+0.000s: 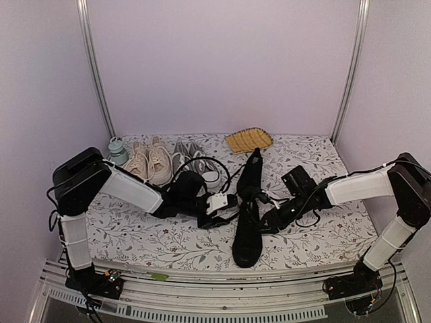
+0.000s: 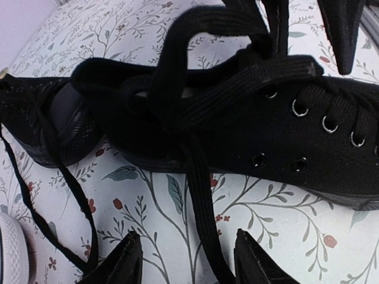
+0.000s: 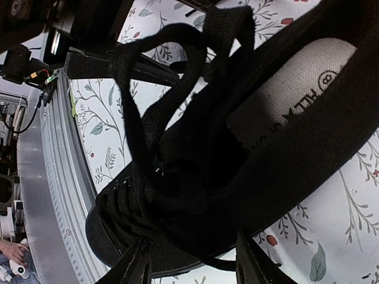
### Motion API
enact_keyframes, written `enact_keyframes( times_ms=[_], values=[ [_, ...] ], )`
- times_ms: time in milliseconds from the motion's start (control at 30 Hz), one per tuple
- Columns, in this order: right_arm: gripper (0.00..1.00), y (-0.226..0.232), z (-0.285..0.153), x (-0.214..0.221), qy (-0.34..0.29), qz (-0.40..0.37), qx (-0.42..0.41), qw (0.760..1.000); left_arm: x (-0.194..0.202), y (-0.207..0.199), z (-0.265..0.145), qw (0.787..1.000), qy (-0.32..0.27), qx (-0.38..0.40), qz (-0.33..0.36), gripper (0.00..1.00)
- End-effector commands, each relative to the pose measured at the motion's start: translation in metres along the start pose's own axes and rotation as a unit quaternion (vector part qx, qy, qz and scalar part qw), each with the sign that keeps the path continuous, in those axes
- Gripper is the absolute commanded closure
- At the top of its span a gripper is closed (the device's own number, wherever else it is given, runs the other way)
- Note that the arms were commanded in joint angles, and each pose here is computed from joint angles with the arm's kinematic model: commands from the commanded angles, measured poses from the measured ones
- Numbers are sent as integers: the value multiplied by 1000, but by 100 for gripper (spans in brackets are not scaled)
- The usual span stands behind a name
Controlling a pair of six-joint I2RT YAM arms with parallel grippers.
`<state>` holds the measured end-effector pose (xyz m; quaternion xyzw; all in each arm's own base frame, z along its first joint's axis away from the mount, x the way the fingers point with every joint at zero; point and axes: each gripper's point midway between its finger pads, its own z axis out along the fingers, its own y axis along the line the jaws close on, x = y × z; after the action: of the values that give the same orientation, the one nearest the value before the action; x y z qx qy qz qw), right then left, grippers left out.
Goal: Tie the shoes
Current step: Pick up the half-tied shoelace from the center of the board.
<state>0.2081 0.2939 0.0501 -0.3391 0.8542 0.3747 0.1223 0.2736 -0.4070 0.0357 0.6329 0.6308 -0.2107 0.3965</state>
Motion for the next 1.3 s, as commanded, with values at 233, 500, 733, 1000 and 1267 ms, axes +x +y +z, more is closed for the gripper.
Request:
enact_keyframes(
  times_ms=[233, 500, 733, 1000, 1267],
  values=[
    [97, 1, 4, -9, 5, -19, 14, 1000, -18, -8, -4, 999, -27, 9, 25, 52],
    [100, 48, -40, -35, -49, -42, -36, 997, -46, -7, -28, 996, -76, 23, 41, 57],
    [100, 50, -103, -67, -146, -13, -42, 988, -59, 7, -31, 993, -97, 3, 68, 61],
    [100, 38, -126, -84, -184, 7, -15, 983, -75, 17, -9, 992, -102, 27, 67, 55],
    [100, 30, -123, -85, -185, 17, -10, 983, -62, 12, 14, 993, -79, 59, 62, 57]
  ],
)
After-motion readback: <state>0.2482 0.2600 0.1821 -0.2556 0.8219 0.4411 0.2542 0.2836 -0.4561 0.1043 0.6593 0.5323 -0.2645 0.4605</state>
